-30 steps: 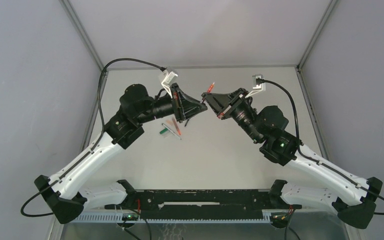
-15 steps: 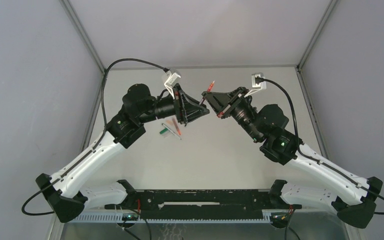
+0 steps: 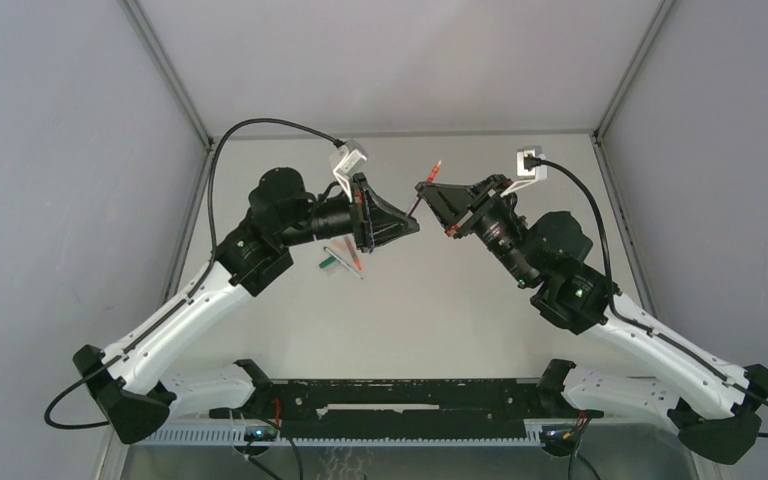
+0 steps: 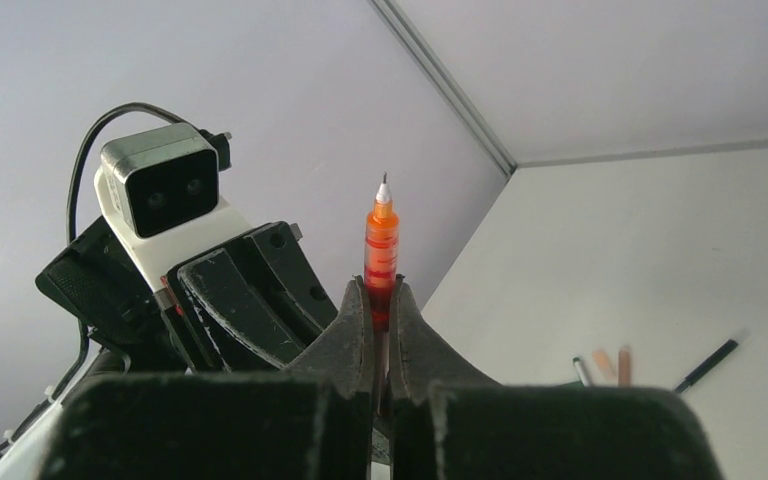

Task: Insert the pens into the pen caps
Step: Adjust the pen.

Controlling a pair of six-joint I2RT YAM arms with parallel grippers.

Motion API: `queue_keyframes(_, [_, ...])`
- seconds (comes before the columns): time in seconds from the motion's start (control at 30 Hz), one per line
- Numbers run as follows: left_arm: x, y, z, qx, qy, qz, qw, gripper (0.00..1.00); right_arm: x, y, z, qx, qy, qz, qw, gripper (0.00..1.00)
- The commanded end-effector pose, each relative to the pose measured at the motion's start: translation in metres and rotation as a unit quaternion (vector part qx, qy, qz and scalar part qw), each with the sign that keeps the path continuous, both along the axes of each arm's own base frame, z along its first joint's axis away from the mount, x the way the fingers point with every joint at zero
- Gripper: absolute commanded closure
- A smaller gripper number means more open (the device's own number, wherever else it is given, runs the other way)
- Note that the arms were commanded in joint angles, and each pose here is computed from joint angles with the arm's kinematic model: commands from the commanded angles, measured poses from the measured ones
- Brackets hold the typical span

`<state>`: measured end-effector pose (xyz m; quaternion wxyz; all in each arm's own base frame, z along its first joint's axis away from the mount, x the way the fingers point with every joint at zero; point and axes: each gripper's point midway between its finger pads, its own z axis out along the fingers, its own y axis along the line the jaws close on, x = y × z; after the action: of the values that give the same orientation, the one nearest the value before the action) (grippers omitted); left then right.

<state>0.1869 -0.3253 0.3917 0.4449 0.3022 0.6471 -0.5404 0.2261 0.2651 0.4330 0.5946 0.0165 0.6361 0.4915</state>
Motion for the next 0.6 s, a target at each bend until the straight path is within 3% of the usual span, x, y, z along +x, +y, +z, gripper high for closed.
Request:
queue_keyframes(0.0, [-0.006, -0.002, 0.013, -0.014, -0.019, -0.019, 1.000, 0.97, -0.002, -0.012, 0.025, 0.014, -0.026, -0.010, 1.000, 1.00])
queue_keyframes(0.13, [-0.007, -0.002, 0.016, -0.021, -0.023, -0.021, 0.999, 1.00, -0.001, -0.008, 0.020, 0.011, -0.018, -0.004, 1.000, 0.96])
queue_keyframes(0.23, [-0.007, -0.002, 0.018, -0.027, -0.024, -0.020, 0.999, 1.00, -0.001, -0.005, 0.019, 0.016, -0.011, 0.002, 1.000, 0.74])
queue_keyframes(0.33, [-0.007, -0.003, 0.019, -0.030, -0.023, -0.022, 0.999, 1.00, 0.000, 0.002, 0.018, 0.022, -0.006, 0.012, 1.000, 0.63])
queue_keyframes(0.47, [-0.007, -0.004, 0.019, -0.032, -0.022, -0.022, 0.999, 1.00, 0.000, 0.010, 0.019, 0.031, -0.004, 0.025, 0.999, 0.62])
queue_keyframes(0.57, [-0.006, -0.004, 0.020, -0.033, -0.021, -0.021, 0.999, 1.00, -0.001, 0.016, 0.019, 0.036, -0.003, 0.037, 0.999, 0.67])
